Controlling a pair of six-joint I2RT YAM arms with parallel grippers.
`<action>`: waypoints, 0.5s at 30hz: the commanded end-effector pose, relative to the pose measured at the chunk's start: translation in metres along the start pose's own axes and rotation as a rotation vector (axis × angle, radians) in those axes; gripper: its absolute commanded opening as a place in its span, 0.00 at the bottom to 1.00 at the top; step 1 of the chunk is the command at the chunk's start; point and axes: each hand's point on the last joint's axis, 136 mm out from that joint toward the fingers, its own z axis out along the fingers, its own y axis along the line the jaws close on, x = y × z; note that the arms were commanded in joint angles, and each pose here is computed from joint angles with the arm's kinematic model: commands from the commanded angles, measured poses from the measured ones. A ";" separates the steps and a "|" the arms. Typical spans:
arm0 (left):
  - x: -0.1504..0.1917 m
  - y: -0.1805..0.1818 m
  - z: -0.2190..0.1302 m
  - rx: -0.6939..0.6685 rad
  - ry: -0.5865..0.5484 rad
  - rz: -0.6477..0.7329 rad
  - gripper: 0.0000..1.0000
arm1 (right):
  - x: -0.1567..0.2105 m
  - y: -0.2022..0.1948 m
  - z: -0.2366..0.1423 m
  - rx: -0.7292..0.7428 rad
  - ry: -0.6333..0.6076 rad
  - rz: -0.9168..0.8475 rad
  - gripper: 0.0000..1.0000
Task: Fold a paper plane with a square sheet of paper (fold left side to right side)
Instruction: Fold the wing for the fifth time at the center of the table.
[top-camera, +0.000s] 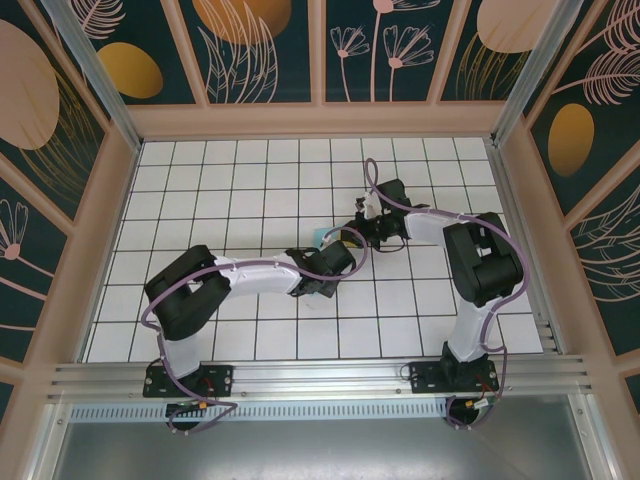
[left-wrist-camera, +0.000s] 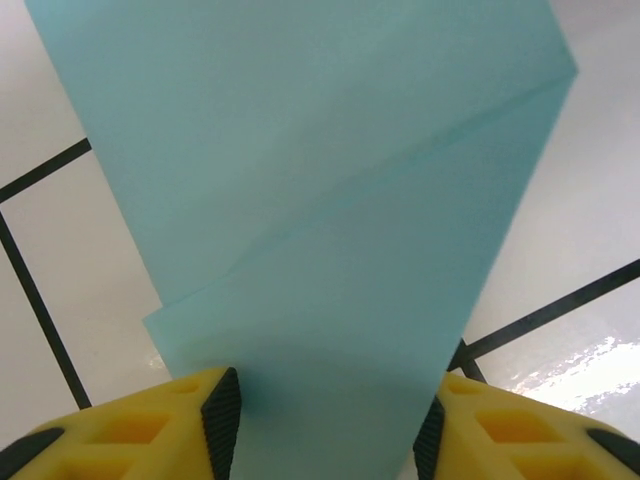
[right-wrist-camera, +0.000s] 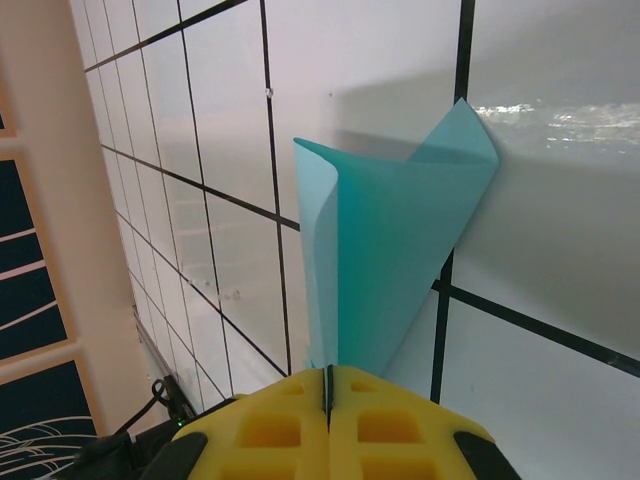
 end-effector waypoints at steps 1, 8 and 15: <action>0.005 0.001 0.002 -0.017 0.018 0.002 0.47 | -0.003 0.001 0.004 0.018 0.007 0.006 0.03; 0.004 -0.002 0.001 0.001 0.016 -0.002 0.37 | -0.003 -0.002 0.005 0.029 0.009 0.007 0.04; -0.001 -0.013 -0.004 0.069 0.005 -0.003 0.29 | -0.003 -0.005 0.003 0.054 0.013 -0.012 0.11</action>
